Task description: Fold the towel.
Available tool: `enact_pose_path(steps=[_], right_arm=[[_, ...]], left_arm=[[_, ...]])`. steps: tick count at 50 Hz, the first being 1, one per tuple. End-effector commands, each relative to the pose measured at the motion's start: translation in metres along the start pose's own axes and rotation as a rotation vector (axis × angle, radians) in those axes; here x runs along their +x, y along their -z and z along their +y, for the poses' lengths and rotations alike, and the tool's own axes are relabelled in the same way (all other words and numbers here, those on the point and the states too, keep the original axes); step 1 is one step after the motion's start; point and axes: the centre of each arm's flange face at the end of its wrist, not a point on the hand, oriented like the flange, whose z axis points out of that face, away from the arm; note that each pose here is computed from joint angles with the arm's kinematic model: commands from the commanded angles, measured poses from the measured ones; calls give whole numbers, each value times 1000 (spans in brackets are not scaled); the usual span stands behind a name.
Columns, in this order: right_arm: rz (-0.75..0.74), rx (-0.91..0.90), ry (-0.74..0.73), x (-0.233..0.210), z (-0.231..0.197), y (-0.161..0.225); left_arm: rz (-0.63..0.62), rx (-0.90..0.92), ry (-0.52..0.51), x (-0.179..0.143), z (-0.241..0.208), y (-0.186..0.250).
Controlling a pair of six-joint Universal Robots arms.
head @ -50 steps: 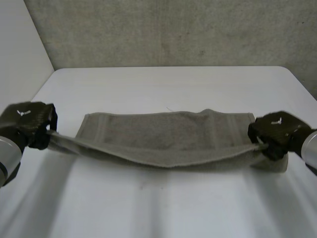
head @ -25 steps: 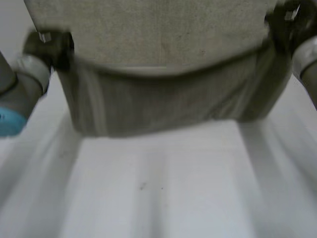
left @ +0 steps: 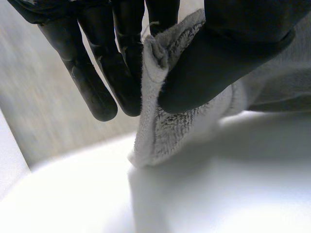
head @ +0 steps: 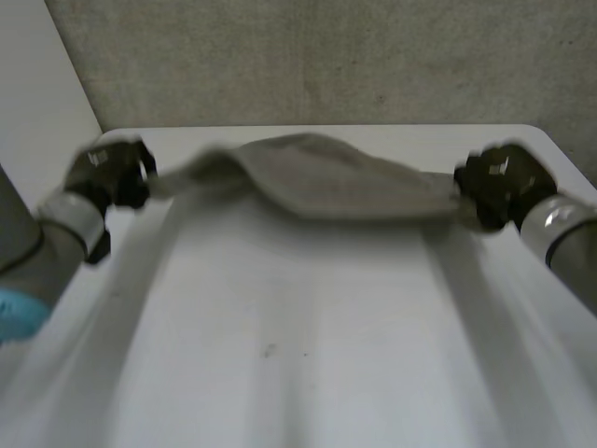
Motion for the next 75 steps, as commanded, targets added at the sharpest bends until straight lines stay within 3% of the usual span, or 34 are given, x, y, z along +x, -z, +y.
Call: enact_pose_path(steps=[1, 6, 13, 19, 26, 33, 38, 44, 55, 67, 75], right_arm=[[-97, -144, 20, -23, 46, 16], [-128, -202, 58, -30, 54, 29], [-169, -294, 74, -19, 34, 71], [-147, -279, 88, -6, 5, 102], [-114, -228, 127, 1, -4, 102], [-108, -244, 129, 0, 23, 56], [-93, -247, 130, 3, 37, 24], [-50, -209, 163, -7, 52, -28], [88, -93, 219, -13, 70, -101], [118, -80, 232, -21, 92, -130], [176, -9, 200, -2, 64, -126]], left_arm=[[45, -197, -92, 4, 61, 46], [19, -239, -172, -5, 67, 70], [-57, -191, -263, -17, 36, 109], [-78, -189, -260, -17, 19, 130], [-23, -196, -249, -11, 15, 134], [-9, -169, -258, -18, 22, 99], [2, -156, -257, -29, 30, 46], [68, -151, -267, -15, 45, -6], [-17, -75, -304, -13, 71, -89], [-5, -56, -305, -6, 87, -112], [9, -36, -306, 6, 74, -105]])
